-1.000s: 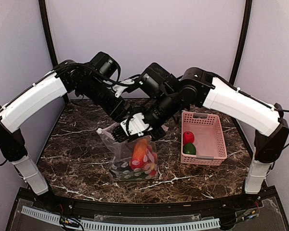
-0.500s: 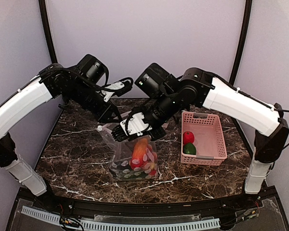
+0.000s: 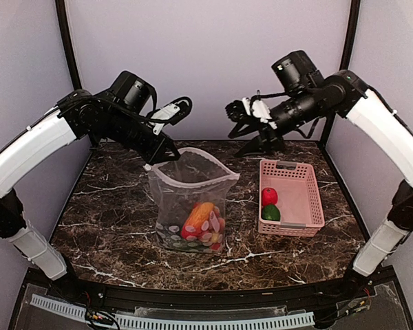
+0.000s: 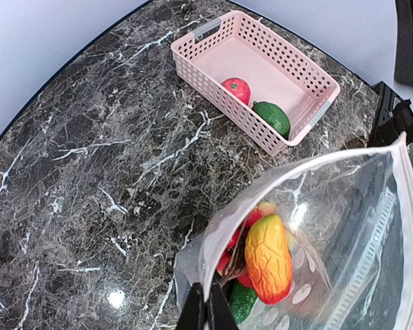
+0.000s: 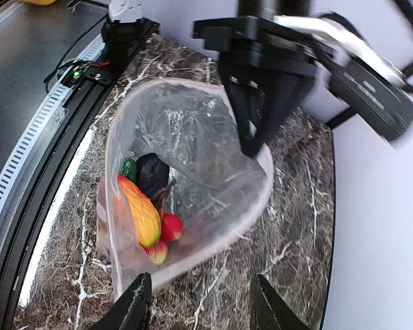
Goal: Place the food in the zip-top bag and seal the zipper
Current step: Pick up the fake fruit from the bin.
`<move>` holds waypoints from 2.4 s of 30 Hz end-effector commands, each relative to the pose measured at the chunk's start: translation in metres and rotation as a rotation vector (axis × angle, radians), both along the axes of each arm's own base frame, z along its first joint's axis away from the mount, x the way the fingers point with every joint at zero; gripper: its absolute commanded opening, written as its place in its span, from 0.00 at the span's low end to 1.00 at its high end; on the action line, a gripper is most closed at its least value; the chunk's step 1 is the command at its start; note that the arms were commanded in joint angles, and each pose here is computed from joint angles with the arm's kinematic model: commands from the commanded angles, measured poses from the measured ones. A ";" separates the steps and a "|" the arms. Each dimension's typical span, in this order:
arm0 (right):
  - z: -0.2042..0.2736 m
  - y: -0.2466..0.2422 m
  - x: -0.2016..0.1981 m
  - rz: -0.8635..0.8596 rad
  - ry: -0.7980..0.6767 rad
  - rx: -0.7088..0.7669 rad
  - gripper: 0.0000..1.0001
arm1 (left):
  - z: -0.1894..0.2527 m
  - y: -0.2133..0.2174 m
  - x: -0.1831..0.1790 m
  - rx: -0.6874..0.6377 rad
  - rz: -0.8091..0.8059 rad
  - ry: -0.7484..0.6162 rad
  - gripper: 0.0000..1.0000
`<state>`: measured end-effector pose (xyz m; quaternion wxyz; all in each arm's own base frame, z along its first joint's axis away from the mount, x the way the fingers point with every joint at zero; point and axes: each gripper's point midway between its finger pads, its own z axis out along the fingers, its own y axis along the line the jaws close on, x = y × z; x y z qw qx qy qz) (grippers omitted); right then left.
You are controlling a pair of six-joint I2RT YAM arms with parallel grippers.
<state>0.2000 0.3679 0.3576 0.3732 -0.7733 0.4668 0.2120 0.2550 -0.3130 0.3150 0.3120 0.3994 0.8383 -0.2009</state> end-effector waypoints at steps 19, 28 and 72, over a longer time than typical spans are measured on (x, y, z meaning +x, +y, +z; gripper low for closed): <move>-0.143 -0.141 0.136 -0.738 0.374 0.011 0.46 | 0.007 0.003 0.012 -0.079 0.095 -0.050 0.01; -0.206 -0.151 0.158 -0.822 0.427 -0.110 0.51 | 0.006 0.007 0.008 -0.114 0.107 -0.057 0.01; -0.295 -0.186 0.161 -0.966 0.488 -0.386 0.48 | -0.009 0.000 0.006 -0.121 0.093 -0.016 0.01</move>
